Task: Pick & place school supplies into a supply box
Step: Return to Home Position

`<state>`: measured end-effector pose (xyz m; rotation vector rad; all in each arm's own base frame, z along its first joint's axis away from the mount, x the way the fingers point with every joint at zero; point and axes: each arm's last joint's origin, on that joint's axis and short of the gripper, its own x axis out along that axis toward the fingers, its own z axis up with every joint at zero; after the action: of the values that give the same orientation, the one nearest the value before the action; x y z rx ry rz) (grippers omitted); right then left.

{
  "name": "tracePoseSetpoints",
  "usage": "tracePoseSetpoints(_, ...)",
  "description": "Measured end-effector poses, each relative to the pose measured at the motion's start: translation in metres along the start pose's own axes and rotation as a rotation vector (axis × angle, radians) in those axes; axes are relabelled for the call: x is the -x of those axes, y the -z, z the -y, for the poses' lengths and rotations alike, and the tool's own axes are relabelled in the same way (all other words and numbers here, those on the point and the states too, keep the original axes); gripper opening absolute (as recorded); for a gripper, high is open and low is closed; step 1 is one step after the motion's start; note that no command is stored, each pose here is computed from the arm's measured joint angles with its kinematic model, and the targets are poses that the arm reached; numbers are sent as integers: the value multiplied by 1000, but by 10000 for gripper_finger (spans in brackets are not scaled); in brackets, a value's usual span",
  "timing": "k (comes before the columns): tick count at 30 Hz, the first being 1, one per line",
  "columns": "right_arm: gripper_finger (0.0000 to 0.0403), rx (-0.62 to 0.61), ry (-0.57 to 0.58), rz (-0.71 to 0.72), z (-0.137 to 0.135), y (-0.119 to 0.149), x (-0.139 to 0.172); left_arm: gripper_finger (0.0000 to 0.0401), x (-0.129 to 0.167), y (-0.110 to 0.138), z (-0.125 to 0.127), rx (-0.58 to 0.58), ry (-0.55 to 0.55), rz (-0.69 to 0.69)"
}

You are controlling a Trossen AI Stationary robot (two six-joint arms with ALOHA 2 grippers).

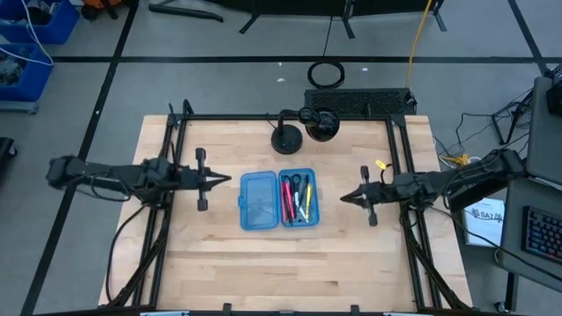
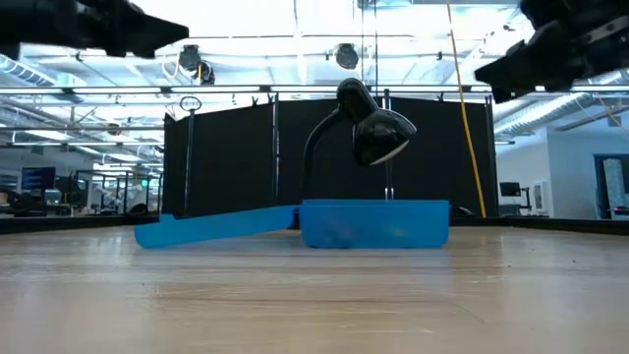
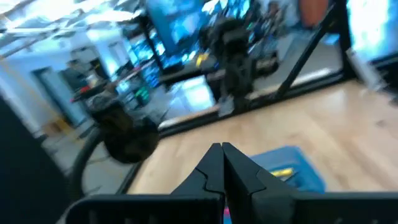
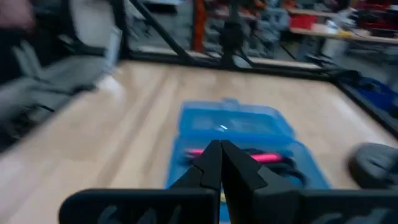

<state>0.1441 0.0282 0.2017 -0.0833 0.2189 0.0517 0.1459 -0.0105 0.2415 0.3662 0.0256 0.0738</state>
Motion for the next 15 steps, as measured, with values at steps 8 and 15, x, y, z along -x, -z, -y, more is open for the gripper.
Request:
tracePoseSetpoints(8, 0, -47, 15, 55, 2, 27, 7, 1, 13, 36, -8, 122, 32, 70)
tracePoseSetpoints(15, 0, -77, -7, 55, 1, 28, 17, 0, 27, 41, -1, 165, 38, 36)
